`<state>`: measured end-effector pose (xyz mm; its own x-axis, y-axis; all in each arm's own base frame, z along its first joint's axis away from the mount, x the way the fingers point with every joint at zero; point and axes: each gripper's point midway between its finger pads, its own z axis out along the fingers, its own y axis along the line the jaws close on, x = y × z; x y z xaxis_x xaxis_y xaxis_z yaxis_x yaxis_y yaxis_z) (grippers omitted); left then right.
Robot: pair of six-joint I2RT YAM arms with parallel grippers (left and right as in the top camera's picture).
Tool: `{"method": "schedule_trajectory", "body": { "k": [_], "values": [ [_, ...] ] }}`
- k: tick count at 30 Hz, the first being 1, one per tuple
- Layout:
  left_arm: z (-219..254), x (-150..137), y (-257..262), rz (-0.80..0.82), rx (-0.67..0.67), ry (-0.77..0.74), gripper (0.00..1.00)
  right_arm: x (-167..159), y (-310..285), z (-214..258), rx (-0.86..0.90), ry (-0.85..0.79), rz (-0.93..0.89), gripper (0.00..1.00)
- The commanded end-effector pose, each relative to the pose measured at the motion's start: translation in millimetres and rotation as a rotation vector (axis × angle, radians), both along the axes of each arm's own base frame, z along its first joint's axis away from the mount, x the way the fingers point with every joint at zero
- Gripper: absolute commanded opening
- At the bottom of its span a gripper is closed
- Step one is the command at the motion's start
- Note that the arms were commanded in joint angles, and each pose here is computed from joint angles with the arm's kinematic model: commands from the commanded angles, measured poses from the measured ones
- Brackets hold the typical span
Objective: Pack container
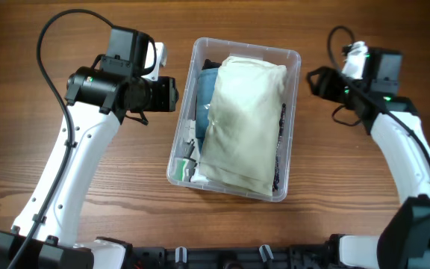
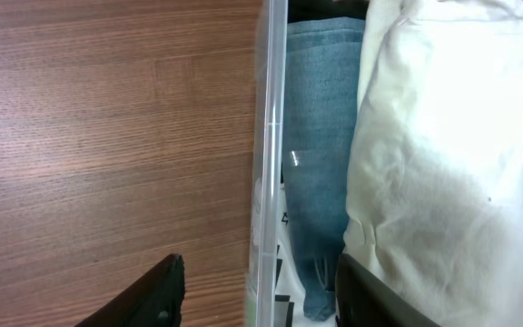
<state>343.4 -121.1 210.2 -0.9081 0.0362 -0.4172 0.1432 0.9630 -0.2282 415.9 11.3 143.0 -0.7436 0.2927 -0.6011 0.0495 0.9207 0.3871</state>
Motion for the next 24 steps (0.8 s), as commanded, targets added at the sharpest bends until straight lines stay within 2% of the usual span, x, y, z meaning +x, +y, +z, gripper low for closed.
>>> {"method": "schedule_trajectory", "body": {
  "k": [1, 5, 7, 9, 11, 14, 18, 20, 24],
  "values": [
    [-1.7, 0.0, -0.1, 0.002, -0.010, 0.010, 0.54, -2.7, -21.1, 3.2, -0.064, 0.023, -0.085, 0.51],
    [-0.9, 1.5, -0.5, 0.002, -0.012, 0.003, 0.54, -12.7, -13.3, -46.0, -0.025, 0.186, -0.058, 0.26],
    [-0.4, 2.3, -0.8, 0.002, -0.013, -0.001, 0.55, -11.2, 17.9, -66.6, 0.090, 0.219, 0.071, 0.26],
    [0.1, 3.3, -1.0, 0.002, -0.014, -0.005, 0.56, -2.9, 41.8, -65.0, 0.191, 0.180, 0.160, 0.25],
    [0.0, 3.2, -1.0, 0.002, -0.014, -0.005, 0.56, 19.9, 67.3, -32.6, 0.325, 0.024, 0.261, 0.34],
    [-0.1, 3.1, -1.0, 0.002, -0.013, -0.004, 0.56, 42.0, 82.4, 16.0, 0.462, -0.153, 0.323, 0.40],
    [-0.1, 3.0, -0.9, 0.002, -0.013, -0.004, 0.57, 50.5, 79.4, 30.6, 0.489, -0.207, 0.311, 0.39],
    [-0.4, 2.3, -0.8, 0.002, -0.013, -0.001, 0.57, 47.9, 75.6, 26.0, 0.491, -0.181, 0.297, 0.33],
    [-0.9, 1.6, -0.4, 0.002, -0.011, 0.003, 0.56, 38.8, 66.1, 7.4, 0.425, -0.105, 0.248, 0.35]
  ]
}}
